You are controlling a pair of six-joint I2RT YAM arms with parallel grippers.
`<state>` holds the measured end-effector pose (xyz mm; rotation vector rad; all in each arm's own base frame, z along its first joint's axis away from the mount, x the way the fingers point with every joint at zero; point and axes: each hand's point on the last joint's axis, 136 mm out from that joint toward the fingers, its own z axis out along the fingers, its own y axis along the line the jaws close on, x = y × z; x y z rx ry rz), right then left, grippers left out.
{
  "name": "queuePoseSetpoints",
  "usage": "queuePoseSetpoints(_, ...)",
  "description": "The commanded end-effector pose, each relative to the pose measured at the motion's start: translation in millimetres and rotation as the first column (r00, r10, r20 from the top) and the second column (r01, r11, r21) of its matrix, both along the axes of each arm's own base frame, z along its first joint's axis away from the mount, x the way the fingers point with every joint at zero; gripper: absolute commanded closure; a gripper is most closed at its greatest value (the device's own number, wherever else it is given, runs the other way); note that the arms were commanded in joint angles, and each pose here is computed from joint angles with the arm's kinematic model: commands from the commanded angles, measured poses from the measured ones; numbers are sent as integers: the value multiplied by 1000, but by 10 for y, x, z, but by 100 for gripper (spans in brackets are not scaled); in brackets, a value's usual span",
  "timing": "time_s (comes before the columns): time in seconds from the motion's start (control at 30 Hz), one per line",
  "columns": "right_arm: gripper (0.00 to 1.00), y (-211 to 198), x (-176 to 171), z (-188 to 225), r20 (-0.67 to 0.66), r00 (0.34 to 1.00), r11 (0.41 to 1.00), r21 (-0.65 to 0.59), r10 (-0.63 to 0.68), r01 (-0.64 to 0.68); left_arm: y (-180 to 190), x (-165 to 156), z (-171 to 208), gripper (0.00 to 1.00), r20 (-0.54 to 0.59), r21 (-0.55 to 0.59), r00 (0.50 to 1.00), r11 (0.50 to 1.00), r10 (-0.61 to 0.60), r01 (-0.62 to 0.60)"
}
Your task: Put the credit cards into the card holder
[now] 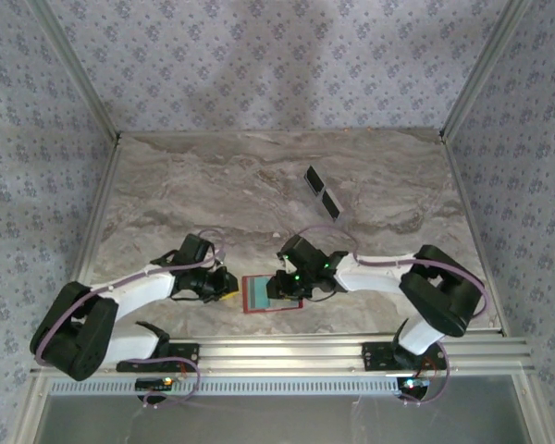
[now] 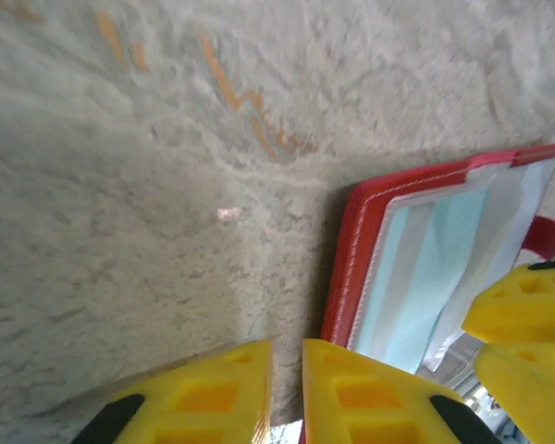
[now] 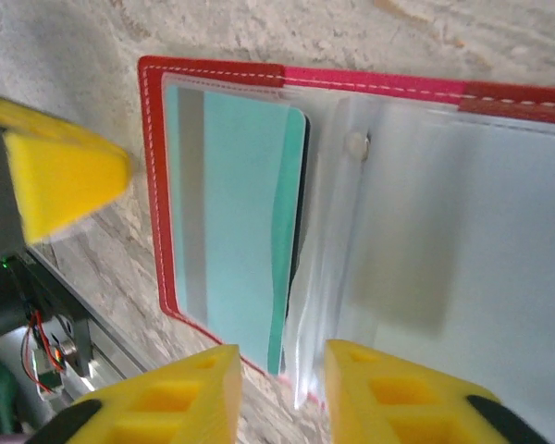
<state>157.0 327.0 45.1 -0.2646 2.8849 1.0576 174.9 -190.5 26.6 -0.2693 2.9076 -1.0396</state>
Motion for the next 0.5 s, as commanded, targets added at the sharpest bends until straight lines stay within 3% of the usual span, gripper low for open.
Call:
queuePoseSetpoints(0.0, 65, -136, 59, 121, 59, 998, 998, -55, 18, -14, 52, 115, 145, 81, 55, 30, 998, 1000, -1, -1)
queuePoseSetpoints(0.47, 57, -629, 401, 372, 177, 984, 992, -124, -9, 32, -35, 672, 748, 60, 257, 78, 966, 997, -26, 6)
